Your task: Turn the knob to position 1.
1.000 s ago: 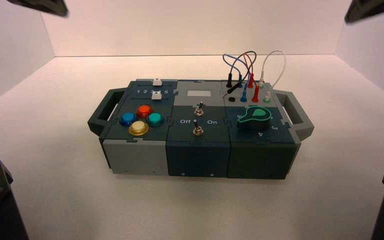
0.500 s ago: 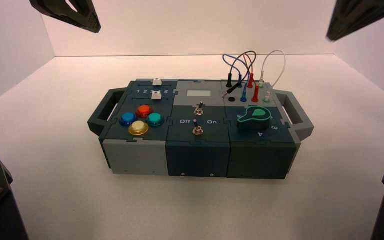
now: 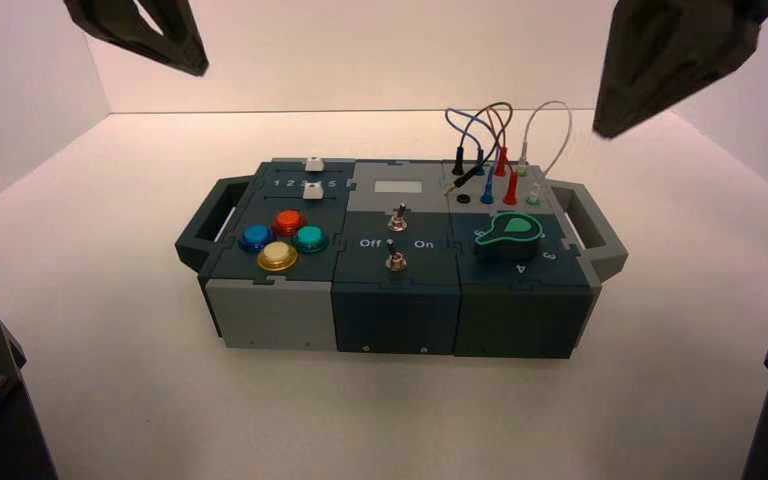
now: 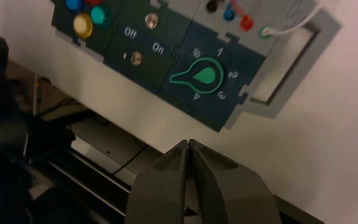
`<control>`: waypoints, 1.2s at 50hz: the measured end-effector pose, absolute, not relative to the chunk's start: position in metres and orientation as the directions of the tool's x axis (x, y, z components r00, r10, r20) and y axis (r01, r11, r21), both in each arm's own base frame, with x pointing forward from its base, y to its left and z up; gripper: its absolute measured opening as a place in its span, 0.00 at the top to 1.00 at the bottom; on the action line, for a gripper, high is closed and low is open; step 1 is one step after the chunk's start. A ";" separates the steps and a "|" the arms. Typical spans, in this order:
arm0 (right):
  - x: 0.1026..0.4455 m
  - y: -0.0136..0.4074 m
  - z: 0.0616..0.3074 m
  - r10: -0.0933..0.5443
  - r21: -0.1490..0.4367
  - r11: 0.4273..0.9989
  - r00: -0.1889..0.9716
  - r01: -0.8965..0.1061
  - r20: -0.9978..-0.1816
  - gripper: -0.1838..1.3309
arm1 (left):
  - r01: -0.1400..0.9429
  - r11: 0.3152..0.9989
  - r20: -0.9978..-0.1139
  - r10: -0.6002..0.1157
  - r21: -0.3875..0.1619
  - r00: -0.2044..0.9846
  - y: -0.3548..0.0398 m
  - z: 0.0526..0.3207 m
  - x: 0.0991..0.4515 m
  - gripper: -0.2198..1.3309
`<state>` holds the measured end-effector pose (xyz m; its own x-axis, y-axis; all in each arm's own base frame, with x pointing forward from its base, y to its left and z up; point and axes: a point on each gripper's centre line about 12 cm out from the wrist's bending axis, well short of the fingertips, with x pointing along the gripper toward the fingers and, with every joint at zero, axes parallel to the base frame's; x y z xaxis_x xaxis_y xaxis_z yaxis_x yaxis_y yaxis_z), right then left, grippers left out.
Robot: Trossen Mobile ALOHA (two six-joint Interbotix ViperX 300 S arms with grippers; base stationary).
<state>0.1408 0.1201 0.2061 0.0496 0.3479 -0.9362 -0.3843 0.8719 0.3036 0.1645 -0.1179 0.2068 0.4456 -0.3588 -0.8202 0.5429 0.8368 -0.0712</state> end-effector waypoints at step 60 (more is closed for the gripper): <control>0.143 0.173 0.138 0.274 0.297 0.857 -0.116 -0.420 -0.955 0.97 | 0.556 0.828 -0.831 -0.358 -0.072 0.427 -0.126 0.203 0.170 0.97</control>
